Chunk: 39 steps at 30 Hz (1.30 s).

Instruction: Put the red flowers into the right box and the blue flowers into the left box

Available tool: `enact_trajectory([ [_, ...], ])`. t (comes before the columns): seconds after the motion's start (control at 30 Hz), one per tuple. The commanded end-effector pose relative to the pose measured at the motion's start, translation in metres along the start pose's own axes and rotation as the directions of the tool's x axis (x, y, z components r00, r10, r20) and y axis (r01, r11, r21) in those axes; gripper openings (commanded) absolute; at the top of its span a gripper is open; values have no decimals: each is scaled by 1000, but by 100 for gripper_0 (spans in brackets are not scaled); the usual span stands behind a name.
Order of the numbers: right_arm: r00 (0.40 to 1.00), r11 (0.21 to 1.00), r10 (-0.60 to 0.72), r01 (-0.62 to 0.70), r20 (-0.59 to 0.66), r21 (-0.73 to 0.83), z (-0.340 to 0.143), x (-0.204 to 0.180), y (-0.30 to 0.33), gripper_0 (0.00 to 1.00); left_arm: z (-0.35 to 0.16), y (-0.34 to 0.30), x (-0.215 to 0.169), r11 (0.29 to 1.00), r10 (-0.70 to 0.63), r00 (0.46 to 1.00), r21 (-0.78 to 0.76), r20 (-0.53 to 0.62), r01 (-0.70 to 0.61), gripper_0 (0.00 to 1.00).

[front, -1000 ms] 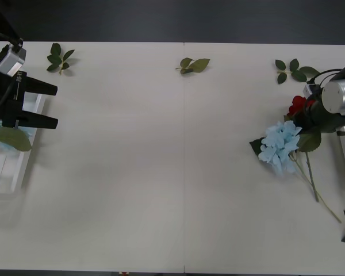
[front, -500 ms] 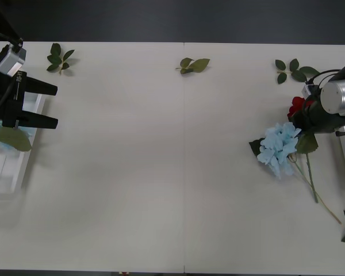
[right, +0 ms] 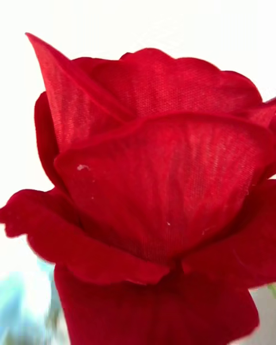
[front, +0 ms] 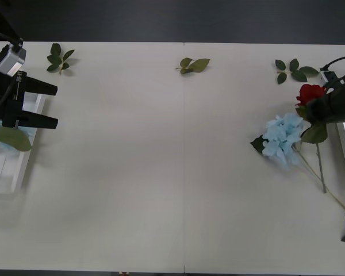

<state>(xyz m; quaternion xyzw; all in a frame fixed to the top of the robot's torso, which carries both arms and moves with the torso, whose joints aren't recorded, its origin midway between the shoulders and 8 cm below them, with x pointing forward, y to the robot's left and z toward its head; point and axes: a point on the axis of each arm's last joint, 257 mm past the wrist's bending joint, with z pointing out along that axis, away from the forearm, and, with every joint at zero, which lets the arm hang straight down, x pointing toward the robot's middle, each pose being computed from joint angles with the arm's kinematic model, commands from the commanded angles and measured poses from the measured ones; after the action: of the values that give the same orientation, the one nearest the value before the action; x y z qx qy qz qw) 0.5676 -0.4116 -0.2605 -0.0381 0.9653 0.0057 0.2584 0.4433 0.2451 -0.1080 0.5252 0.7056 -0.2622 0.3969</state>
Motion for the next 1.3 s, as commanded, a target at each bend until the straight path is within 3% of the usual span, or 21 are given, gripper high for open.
enact_trajectory([
  [0.03,995,994,-88,84,48,71,-44,-24,-39,7,-9,8,-19,996,84,996,-24,3,-84,100],
  [0.23,985,983,-164,158,60,94,-75,-34,-58,7,-9,8,-19,996,84,996,-24,3,-84,100],
  [0.43,991,993,-114,113,68,19,-77,-28,-54,7,-9,8,-19,996,84,996,-24,3,-84,100],
  [0.77,1000,953,-4,12,26,-302,-61,-2,34,7,-9,8,-19,996,84,996,-24,3,-84,100],
  [1.0,999,928,30,-25,10,-371,-61,0,57,7,-9,8,-19,996,84,996,-24,3,-84,100],
  [1.13,999,942,28,-13,42,-335,-56,-7,49,77,-9,8,-19,996,84,996,-24,3,-84,100],
  [1.23,998,959,7,12,69,-282,-51,-11,36,100,-9,8,-19,996,84,996,-24,3,-84,100],
  [1.3,996,962,-3,27,91,-270,-50,-17,34,100,-9,8,-19,996,84,996,-24,3,-84,100],
])
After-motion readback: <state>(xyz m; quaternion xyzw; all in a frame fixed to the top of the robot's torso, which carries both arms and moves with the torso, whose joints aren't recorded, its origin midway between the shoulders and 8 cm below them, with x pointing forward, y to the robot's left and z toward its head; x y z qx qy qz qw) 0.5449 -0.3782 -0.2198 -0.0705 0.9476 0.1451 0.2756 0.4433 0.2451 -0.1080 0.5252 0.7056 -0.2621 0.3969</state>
